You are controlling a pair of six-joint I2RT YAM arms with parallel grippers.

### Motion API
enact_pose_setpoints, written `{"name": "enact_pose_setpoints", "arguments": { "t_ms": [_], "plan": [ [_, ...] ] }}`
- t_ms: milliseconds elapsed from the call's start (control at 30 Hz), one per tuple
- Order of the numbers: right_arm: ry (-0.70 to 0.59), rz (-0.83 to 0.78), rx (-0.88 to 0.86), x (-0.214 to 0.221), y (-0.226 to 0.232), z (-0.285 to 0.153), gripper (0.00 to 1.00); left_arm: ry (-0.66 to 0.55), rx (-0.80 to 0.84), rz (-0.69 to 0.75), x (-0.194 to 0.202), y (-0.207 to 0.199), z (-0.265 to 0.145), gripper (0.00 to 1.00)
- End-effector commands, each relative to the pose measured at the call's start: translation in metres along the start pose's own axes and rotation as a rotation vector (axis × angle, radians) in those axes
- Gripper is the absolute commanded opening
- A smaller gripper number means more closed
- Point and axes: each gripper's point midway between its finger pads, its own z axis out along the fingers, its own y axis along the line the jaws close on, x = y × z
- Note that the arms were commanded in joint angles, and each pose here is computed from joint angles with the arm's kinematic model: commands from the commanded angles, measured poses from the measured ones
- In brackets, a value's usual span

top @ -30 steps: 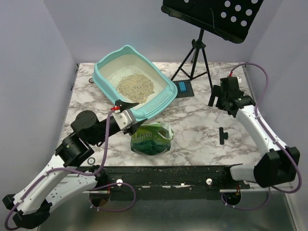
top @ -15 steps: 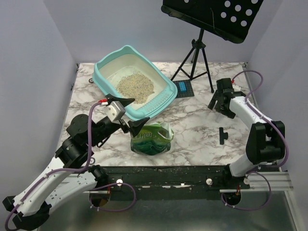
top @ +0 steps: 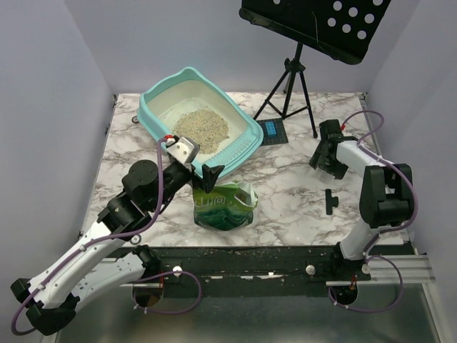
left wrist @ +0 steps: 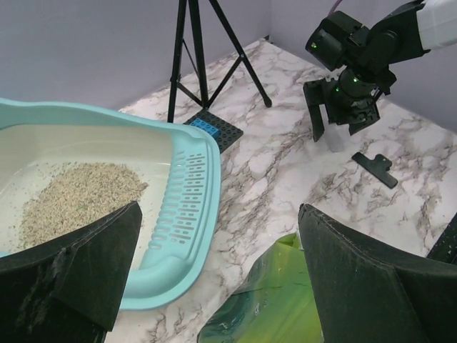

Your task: Fill the litter box with clean litter

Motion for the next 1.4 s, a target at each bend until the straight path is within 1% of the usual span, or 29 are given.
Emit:
{"name": "enact_pose_setpoints", "arguments": {
  "t_ms": [0,67,133,200,300,467,533,600,700,800,933,1067,1200,1267,1367],
  "plan": [
    [-0.005,0.032,-0.023,-0.008,0.009,0.008,0.84,-0.035,-0.07,-0.001,-0.002,0.012,-0.002,0.99],
    [0.009,0.027,-0.027,-0.005,0.01,0.01,0.8,-0.029,-0.097,-0.007,0.002,0.017,0.0,0.99],
    [0.022,0.023,-0.027,-0.002,0.011,0.014,0.74,0.004,-0.127,-0.015,0.008,0.022,0.003,0.99],
    [0.033,0.018,-0.036,0.0,0.013,0.015,0.66,0.033,-0.158,-0.023,0.014,0.026,0.006,0.99],
    [0.044,0.012,-0.043,0.0,0.015,0.017,0.56,0.054,-0.217,-0.055,0.017,0.035,0.009,0.99],
    [0.059,0.009,-0.051,0.005,0.016,0.019,0.24,0.059,-0.235,-0.061,0.016,0.037,0.006,0.99],
    [0.052,0.009,-0.049,0.004,0.014,0.017,0.1,0.049,-0.226,-0.049,0.015,0.037,0.003,0.99],
    [0.039,0.011,-0.044,0.003,0.012,0.014,0.01,0.044,-0.224,-0.038,0.016,0.037,0.001,0.99],
    [0.015,0.022,-0.049,0.0,0.007,0.003,0.01,0.044,-0.221,-0.029,0.017,0.037,0.0,0.99],
    [-0.033,0.03,-0.068,-0.008,0.002,-0.017,0.01,0.039,-0.216,-0.028,0.018,0.036,-0.002,0.99],
    [-0.147,-0.002,-0.13,-0.021,0.001,-0.068,0.01,0.042,-0.223,-0.026,0.015,0.037,-0.004,0.99],
    [-0.231,-0.135,-0.235,-0.019,0.015,-0.129,0.01,0.058,-0.223,-0.021,0.009,0.037,-0.006,0.99],
    [-0.264,-0.329,-0.424,0.005,0.034,-0.201,0.01,0.092,-0.146,-0.011,0.0,0.025,-0.005,0.99],
    [-0.255,-0.417,-0.585,0.023,0.043,-0.237,0.01,0.096,-0.104,-0.016,-0.007,0.017,-0.006,0.99],
    [-0.212,-0.543,-0.806,0.054,0.043,-0.283,0.01,0.083,-0.047,-0.016,-0.021,0.007,-0.011,0.99]
  ]
}}
